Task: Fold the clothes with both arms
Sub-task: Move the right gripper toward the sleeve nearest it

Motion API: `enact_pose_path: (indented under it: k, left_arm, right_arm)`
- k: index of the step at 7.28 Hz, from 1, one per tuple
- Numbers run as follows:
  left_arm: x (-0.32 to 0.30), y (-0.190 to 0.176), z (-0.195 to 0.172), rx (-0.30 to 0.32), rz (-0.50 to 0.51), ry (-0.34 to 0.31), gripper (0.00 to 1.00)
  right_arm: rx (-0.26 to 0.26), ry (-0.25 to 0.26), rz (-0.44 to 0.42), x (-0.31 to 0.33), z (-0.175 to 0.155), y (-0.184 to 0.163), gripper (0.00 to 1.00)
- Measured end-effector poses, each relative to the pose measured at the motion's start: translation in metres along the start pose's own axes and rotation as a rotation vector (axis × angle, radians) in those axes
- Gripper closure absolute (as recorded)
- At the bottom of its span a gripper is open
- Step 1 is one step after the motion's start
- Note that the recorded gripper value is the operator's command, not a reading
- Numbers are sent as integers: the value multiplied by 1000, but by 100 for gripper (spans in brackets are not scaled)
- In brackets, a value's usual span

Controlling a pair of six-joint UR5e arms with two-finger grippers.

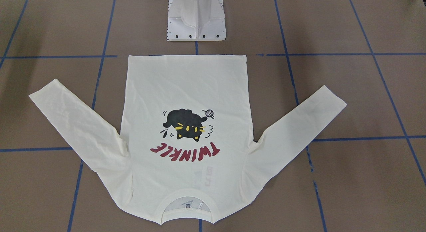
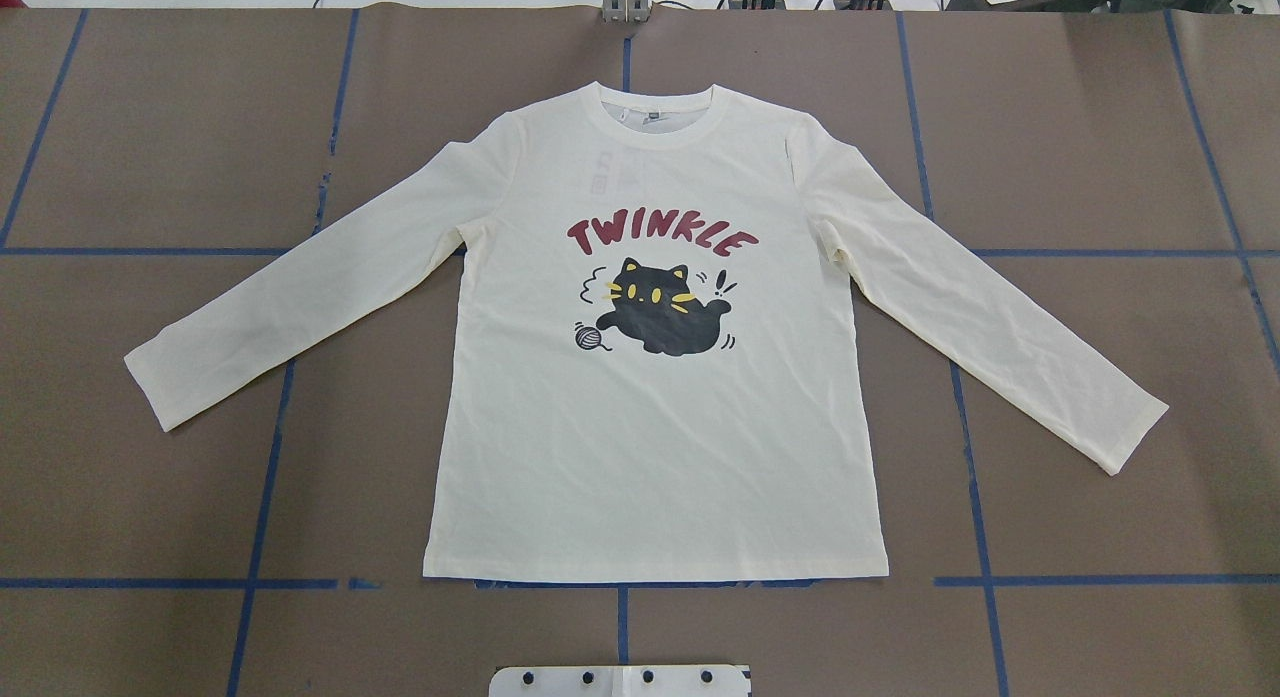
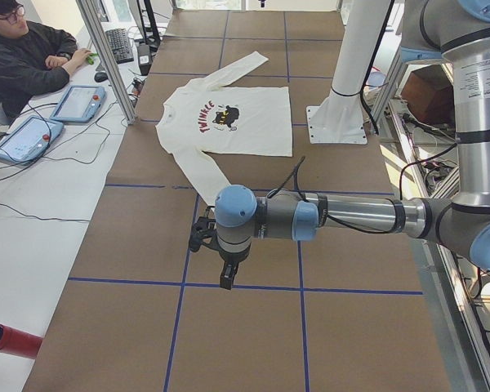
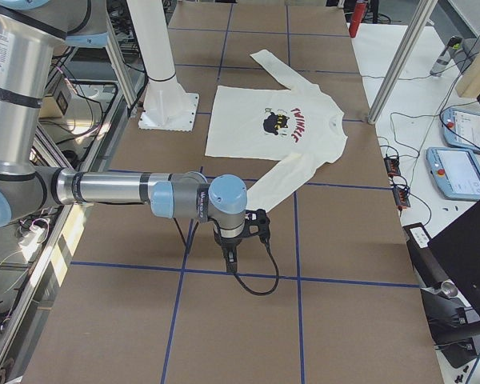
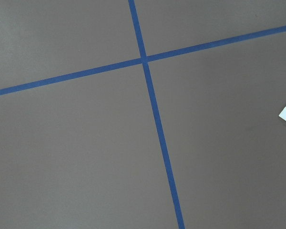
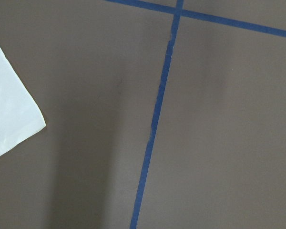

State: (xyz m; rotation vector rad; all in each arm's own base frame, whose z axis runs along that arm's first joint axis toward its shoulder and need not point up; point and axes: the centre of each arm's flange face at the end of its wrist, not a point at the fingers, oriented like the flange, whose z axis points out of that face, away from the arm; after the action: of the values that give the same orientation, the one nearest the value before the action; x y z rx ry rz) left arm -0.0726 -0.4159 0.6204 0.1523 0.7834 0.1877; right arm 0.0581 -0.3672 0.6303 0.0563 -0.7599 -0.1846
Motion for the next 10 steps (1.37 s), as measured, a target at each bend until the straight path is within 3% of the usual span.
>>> enact_pose_path:
  k: [3, 5, 7, 8, 10]
  left_arm:
    - [17, -6, -18, 35, 36, -13, 0]
    - [25, -11, -26, 55, 57, -15, 0]
    - [52, -33, -57, 135, 134, -26, 0]
    - [64, -44, -73, 183, 177, -37, 0]
    - [71, -51, -87, 259, 244, -53, 0]
  right_arm:
    - [16, 0, -16, -7, -8, -3, 0]
    - [71, -6, -66, -27, -31, -26, 0]
    - [154, 2, -143, -53, -64, -69, 0]
    - [171, 3, -158, -57, -70, -78, 0]
    - [190, -2, -175, -54, -66, -71, 0]
